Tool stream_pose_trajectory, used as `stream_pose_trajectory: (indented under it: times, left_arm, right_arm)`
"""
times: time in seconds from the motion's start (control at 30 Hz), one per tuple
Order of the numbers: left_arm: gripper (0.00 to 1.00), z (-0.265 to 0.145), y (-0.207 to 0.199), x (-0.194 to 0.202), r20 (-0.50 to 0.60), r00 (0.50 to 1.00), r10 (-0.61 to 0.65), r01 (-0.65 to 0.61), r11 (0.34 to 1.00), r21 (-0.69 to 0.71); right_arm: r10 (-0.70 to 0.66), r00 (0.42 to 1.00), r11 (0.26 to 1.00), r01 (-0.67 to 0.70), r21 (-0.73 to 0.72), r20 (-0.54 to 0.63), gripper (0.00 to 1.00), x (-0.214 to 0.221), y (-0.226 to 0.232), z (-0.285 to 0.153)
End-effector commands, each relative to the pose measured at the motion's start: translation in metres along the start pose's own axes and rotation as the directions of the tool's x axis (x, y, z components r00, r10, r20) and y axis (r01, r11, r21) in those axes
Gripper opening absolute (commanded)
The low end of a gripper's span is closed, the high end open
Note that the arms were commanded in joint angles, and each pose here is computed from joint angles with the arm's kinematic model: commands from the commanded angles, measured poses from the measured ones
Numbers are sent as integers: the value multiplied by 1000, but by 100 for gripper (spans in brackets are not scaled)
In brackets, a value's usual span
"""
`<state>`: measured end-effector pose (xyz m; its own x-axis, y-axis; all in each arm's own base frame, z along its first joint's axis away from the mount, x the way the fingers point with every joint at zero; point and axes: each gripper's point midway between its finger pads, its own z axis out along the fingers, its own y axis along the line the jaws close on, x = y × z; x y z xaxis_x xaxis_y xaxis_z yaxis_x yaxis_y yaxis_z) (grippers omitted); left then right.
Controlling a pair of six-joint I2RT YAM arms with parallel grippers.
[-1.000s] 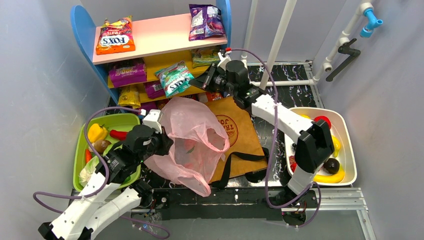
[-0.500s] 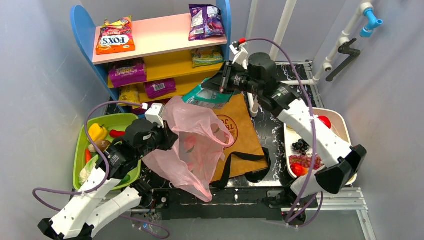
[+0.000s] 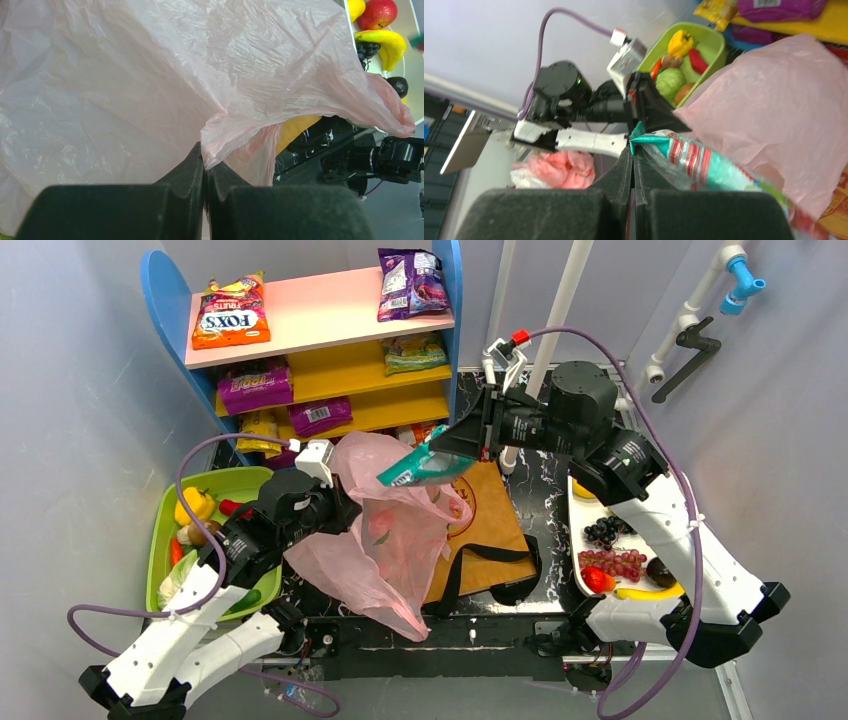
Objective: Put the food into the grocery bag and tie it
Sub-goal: Place the snack in the grocery bag.
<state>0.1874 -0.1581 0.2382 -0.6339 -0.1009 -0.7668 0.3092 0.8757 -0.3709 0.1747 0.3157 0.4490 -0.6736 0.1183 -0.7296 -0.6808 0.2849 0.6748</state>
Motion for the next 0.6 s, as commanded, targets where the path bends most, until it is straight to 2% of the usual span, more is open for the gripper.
stream_pose_trajectory:
  times: [0.0,0.3,0.57]
  left_arm:
    - [0,-6,-10,-20,51,999,-14,13,1000,20]
    - [0,-5,-13,-27,55,998,-15,14,1000,21]
    - [0,-5,-14,-35,60,998,5,-6,1000,5]
  right_arm:
    - [-33,996,994,24,-107,-79,1,18,27,-12]
    - [-12,979,983,-26,-183,-205,1,56,50,-18]
    - [-17,970,968,-45,-246,-243,1,66,72,-17]
